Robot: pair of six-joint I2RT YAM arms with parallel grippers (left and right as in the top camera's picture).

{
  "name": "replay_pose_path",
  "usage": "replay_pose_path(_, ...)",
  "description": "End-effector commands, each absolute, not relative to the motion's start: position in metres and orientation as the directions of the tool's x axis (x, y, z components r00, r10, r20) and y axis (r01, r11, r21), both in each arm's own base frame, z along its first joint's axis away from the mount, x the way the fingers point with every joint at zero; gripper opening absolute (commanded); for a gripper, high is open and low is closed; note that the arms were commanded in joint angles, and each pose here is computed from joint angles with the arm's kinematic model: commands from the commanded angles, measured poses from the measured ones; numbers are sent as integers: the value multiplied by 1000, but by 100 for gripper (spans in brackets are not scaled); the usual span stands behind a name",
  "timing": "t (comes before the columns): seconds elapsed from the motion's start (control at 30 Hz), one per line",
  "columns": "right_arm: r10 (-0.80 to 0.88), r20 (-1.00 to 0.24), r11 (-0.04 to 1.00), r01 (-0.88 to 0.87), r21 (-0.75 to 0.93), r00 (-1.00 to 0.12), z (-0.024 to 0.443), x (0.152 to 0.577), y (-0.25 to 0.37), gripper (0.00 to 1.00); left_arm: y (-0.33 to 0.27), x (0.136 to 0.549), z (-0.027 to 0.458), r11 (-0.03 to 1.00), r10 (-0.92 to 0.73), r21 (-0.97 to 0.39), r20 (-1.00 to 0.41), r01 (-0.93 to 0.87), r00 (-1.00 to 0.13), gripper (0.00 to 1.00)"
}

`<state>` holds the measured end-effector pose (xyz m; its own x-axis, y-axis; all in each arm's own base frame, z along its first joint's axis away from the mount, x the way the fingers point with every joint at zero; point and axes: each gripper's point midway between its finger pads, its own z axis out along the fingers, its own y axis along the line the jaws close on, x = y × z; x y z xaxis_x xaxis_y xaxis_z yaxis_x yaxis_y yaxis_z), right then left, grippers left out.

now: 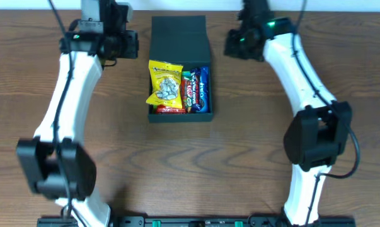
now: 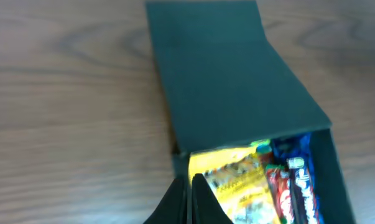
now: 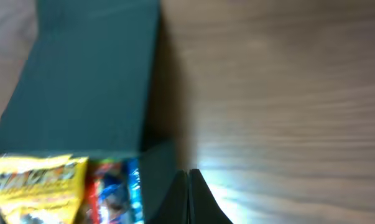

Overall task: Pack container
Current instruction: 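Raise both grippers to the lid's back edge and swing it forward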

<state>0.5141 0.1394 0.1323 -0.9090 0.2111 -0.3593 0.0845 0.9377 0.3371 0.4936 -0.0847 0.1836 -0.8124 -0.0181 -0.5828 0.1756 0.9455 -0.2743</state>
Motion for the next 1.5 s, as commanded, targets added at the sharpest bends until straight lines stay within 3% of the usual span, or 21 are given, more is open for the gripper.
replay_pose_path(0.0,161,-277,909,33,416,-947,98,514,153,1,-86,507,164,891,-202,-451,-490,48,-848,6)
replay_pose_path(0.13,153,-202,830,15,557,-967,68,519,171,1,-67,527,128,822,-381,-556,-378,-122,-844,6)
replay_pose_path(0.4,188,-154,700,22,714,-970,35,540,192,1,-67,556,77,696,-504,-679,-233,-232,-832,6)
replay_pose_path(0.6,195,-183,658,-10,753,-964,28,553,198,1,-86,574,56,617,-510,-744,-128,-258,-851,6)
replay_pose_path(0.83,200,-211,646,-33,762,-957,30,560,200,1,-101,579,38,600,-503,-749,-79,-282,-860,6)
replay_pose_path(1.03,187,-200,574,-58,817,-962,30,561,212,1,-115,574,27,561,-489,-770,-11,-304,-872,6)
replay_pose_path(1.23,159,-249,505,-138,852,-956,46,565,218,1,-117,585,42,549,-478,-798,-54,-251,-877,6)
replay_pose_path(1.47,109,-397,386,-329,862,-911,97,577,221,1,-127,603,98,556,-374,-831,-225,-23,-899,6)
